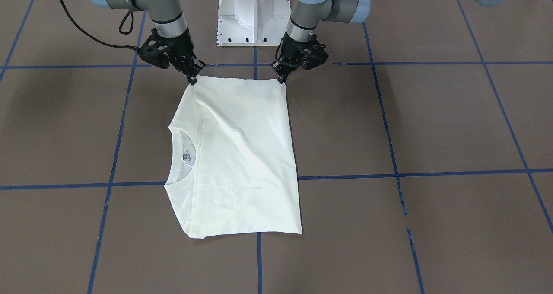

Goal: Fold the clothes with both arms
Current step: 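Move the left gripper to the shirt's near corner beside the right gripper, then grasp the near edge with both grippers and fold it toward the far edge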

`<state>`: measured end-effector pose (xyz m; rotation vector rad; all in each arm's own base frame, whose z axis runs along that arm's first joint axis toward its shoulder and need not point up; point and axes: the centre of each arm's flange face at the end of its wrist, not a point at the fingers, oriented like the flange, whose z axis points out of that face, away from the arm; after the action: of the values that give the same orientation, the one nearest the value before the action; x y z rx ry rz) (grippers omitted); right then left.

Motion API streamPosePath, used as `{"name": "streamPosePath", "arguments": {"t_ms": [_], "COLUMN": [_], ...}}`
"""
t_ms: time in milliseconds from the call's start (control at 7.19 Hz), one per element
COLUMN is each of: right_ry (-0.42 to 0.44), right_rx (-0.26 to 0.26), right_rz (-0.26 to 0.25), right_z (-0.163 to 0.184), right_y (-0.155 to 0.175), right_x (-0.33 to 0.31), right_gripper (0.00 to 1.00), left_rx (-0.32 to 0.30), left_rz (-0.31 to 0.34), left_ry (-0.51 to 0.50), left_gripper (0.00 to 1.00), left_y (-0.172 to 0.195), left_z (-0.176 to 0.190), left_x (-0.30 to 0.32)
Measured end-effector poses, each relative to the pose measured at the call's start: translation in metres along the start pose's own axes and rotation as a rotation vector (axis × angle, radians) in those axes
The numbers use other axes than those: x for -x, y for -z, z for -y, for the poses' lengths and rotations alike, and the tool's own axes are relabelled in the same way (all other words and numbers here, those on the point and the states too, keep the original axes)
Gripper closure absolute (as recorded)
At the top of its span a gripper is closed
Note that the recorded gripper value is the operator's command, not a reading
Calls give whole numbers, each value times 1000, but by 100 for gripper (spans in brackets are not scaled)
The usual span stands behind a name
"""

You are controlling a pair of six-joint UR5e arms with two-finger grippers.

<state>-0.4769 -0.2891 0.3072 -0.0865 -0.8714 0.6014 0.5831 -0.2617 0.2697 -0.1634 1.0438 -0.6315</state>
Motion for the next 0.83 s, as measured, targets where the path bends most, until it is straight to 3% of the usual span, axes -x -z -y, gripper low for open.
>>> {"name": "streamPosePath", "arguments": {"t_ms": [417,835], "right_ry": [1,-9], "right_rx": [2,24], "right_rz": [7,40], "right_z": [-1,-6], "right_y": [3,23], "right_x": [2,4], "right_gripper": [100,100], "left_rx": [10,65], "left_rz": [-19,-85], "left_ry": [-9,-18], "left_gripper": [100,100], "left_y": [12,84], "left_z": [0,11], "left_x": [-5,15]}}
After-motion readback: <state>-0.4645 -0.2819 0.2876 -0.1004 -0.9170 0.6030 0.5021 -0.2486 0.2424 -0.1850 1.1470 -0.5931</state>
